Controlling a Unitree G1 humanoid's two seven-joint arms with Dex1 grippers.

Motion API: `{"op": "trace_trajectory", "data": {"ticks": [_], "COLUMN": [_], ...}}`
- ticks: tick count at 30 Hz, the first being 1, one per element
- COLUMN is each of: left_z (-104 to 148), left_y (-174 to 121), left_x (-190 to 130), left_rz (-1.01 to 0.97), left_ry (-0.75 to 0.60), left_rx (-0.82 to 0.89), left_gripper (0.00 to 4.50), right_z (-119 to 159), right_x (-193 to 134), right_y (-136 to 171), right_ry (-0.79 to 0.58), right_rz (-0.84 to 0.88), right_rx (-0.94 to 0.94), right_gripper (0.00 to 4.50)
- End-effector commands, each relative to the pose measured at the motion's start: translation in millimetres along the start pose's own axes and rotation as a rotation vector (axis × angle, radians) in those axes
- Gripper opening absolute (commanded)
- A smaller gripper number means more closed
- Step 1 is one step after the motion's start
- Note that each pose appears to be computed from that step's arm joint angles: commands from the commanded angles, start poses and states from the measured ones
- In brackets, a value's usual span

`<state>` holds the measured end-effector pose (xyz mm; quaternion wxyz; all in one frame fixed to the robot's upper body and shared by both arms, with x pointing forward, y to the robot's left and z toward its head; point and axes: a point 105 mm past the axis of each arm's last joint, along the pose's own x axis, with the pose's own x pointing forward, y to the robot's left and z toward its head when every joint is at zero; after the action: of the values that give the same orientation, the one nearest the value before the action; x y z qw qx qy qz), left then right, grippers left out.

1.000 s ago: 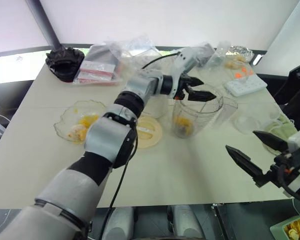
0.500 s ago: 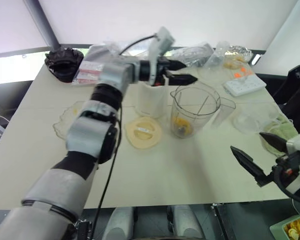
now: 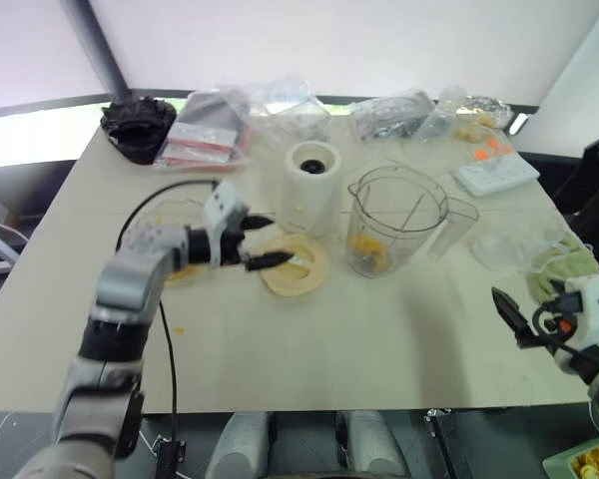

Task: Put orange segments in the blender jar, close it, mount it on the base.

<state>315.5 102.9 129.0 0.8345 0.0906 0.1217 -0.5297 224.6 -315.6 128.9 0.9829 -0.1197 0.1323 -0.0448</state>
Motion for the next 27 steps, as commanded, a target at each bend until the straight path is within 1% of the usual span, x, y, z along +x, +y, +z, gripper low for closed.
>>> {"op": "trace_trajectory", "data": {"ticks": [1, 3, 6, 11, 18, 23, 27], "left_z": [13.1, 8.8, 6.4, 9.4, 7.6, 6.5, 7.7], "left_y": [-16.1, -25.2, -33.6, -39.1, -41.7, -36.4, -38.1], "left_x": [-6.7, -7.3, -3.6, -1.0, 2.9, 2.3, 3.0], "left_rz": [-0.015, -0.028, -0.034, -0.037, -0.028, -0.013, -0.023], "left_ry": [-0.047, -0.058, -0.076, -0.104, -0.1, -0.091, -0.092], "left_rx": [0.076, 0.059, 0.053, 0.031, 0.041, 0.055, 0.066], "left_gripper": [4.47, 4.47, 4.47, 4.47, 4.47, 4.47, 4.47], "right_z": [-4.3, -10.8, -12.3, -14.5, -16.9, -15.6, -12.9], "right_x": [16.3, 27.6, 44.9, 64.3, 75.5, 82.9, 88.8], "right_y": [-22.4, -36.1, -53.2, -67.1, -84.6, -87.1, -90.6], "right_ry": [-0.002, 0.011, -0.011, -0.009, -0.01, -0.017, -0.029], "right_rz": [-0.082, -0.144, -0.247, -0.337, -0.437, -0.443, -0.454], "right_rx": [-0.014, 0.011, 0.105, 0.184, 0.256, 0.281, 0.319], "right_gripper": [4.5, 4.5, 4.5, 4.5, 4.5, 4.5, 4.5]}}
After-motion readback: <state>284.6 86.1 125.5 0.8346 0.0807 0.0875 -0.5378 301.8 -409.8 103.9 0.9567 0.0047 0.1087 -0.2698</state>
